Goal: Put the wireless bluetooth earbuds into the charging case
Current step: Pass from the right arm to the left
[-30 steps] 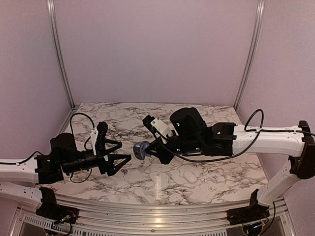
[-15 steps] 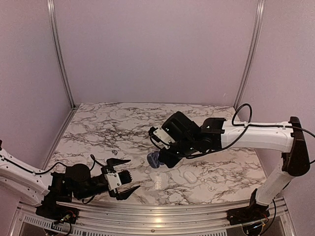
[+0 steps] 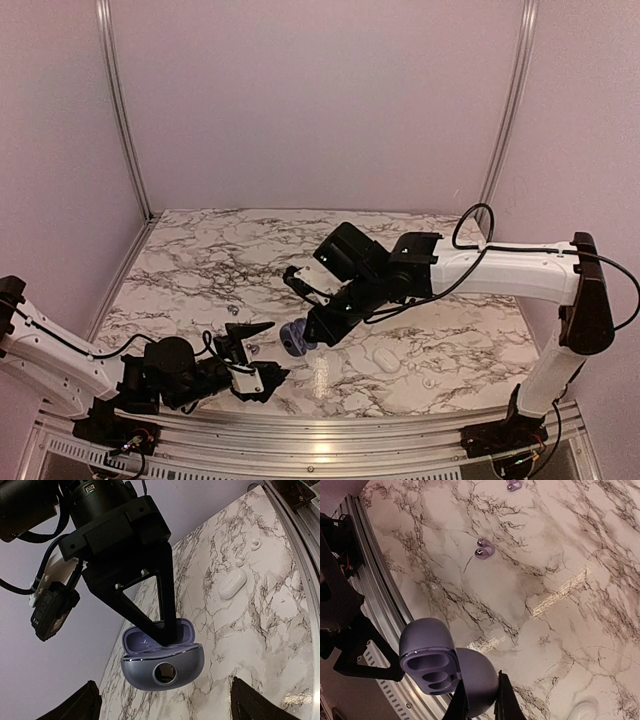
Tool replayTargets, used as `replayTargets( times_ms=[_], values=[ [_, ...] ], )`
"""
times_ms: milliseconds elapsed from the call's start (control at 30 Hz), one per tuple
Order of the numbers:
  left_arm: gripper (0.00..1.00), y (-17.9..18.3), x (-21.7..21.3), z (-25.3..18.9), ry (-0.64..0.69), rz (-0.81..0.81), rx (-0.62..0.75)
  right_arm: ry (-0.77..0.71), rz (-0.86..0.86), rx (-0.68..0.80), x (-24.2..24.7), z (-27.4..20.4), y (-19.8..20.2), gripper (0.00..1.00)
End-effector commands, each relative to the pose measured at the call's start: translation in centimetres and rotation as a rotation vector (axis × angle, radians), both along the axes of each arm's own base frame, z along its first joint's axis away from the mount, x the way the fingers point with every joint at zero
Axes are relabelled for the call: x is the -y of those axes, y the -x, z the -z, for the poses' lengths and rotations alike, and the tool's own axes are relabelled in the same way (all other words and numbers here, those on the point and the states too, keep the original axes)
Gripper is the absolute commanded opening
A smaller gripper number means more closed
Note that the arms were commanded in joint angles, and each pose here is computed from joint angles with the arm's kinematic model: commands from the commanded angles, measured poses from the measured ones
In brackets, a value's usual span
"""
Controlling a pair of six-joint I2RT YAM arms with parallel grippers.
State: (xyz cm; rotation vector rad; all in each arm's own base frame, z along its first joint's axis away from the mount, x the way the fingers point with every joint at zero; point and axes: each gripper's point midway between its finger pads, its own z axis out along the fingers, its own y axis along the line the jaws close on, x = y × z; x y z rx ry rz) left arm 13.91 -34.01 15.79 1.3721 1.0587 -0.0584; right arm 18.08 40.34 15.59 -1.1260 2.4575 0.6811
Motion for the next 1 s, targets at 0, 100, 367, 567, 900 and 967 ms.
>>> replayTargets(
  times_ms=[0,100,367,567,900,967],
  values=[
    [0.91,-0.4,1.1,-2.9,0.096,0.012,0.044,-0.114,-0.048,-0.051,-2.0,-2.5,0.9,0.0],
    [0.91,-0.8,1.5,-3.6,0.13,0.017,0.021,-0.122,-0.042,-0.058,-2.1,-2.6,1.0,0.0],
    [0.86,-0.7,2.1,-4.4,0.172,0.071,-0.019,-0.153,-0.03,-0.067,-2.4,-3.4,1.0,0.0],
    [0.78,-1.4,2.3,-3.8,0.145,0.051,-0.055,-0.156,-0.011,-0.056,-2.1,-4.0,0.8,0.0],
    [0.89,-2.4,2.1,-2.5,0.073,-0.009,-0.079,-0.147,0.016,-0.039,-2.0,-4.3,0.3,0.0],
    [0.89,-2.2,2.1,-2.4,0.067,0.004,-0.086,-0.145,0.019,-0.039,-1.9,-4.3,0.2,0.0]
  ],
)
